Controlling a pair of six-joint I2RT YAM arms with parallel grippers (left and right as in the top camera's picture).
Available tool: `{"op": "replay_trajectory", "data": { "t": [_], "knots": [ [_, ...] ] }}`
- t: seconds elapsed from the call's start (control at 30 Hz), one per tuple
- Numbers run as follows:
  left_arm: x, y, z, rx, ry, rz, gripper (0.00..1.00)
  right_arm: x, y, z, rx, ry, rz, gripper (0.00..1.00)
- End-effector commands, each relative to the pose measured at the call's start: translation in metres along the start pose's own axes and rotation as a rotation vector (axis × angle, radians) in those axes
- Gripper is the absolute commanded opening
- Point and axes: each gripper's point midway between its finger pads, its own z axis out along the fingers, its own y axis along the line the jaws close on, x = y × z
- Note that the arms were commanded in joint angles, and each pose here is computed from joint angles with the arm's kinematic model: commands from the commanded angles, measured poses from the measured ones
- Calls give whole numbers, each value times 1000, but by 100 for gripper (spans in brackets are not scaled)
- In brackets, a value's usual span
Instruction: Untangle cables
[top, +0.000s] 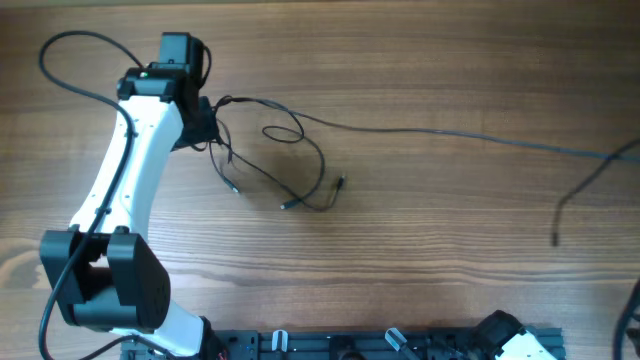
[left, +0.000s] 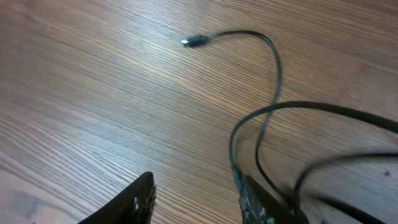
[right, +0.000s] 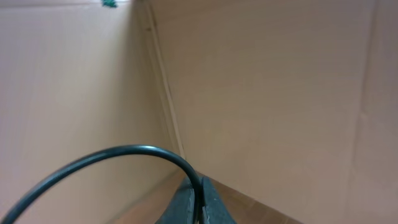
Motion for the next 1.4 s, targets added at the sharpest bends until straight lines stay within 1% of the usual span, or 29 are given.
{"op": "replay_trajectory", "data": {
  "t": [0.0,0.1,0.13,0.23,0.27,0.37,0.47,0.63,0.73,0.77,0.8,0.83,0.9,0.93,1.0,1.07,1.1,1.13,1.17,1.23,1.27,1.3,1.33,1.37],
  "knots": [
    [-5,24,8,-51,7,-62,45,-5,-7,-1,-14,-3,132,4],
    [-3,43,11,-74,35,-137,46,-4,0,0,-30,0,195,4],
    [-1,62,15,-96,59,-217,45,-3,4,0,-29,1,188,4],
    [4,91,19,-129,98,-327,44,0,12,1,-25,4,165,4],
    [10,115,22,-150,135,-402,43,2,18,2,-24,6,147,4],
    [16,144,28,-140,174,-502,42,5,23,3,0,4,127,4],
    [23,176,33,-105,210,-635,41,6,20,3,51,-3,110,4],
    [39,228,39,-77,235,-835,39,6,20,3,51,-3,102,4],
    [43,238,40,9,250,-923,38,6,20,3,51,-3,103,4],
    [40,231,40,82,253,-918,38,6,25,3,32,1,102,4],
    [37,225,39,123,256,-917,38,8,32,3,-2,7,98,4],
    [33,214,38,182,256,-883,38,9,42,3,-56,16,93,4],
    [21,184,32,311,253,-782,38,17,82,-1,-242,52,74,4],
    [13,155,26,408,248,-672,41,25,118,-10,-417,89,54,4],
    [7,109,15,514,239,-467,44,45,178,-34,-689,160,8,4],
    [10,59,5,568,237,-237,45,67,225,-57,-884,231,-38,4],
    [13,39,0,582,237,-150,45,82,251,-72,-998,267,-80,4],
    [21,3,-8,609,234,12,46,107,290,-101,-1209,282,-204,4],
    [27,-16,-14,624,231,97,46,121,307,-121,-1346,278,-281,4],
    [48,-65,-28,661,221,324,48,170,341,-183,-1760,256,-488,4],
    [58,-83,-34,659,217,406,50,189,350,-189,-1810,285,-525,4],
    [65,-94,-35,623,211,458,53,209,356,-187,-1798,337,-560,18],
    [69,-98,-34,591,209,477,54,223,357,-183,-1772,377,-594,39],
    [70,-99,-32,539,203,481,53,239,354,-174,-1718,427,-645,48]
  ]
}}
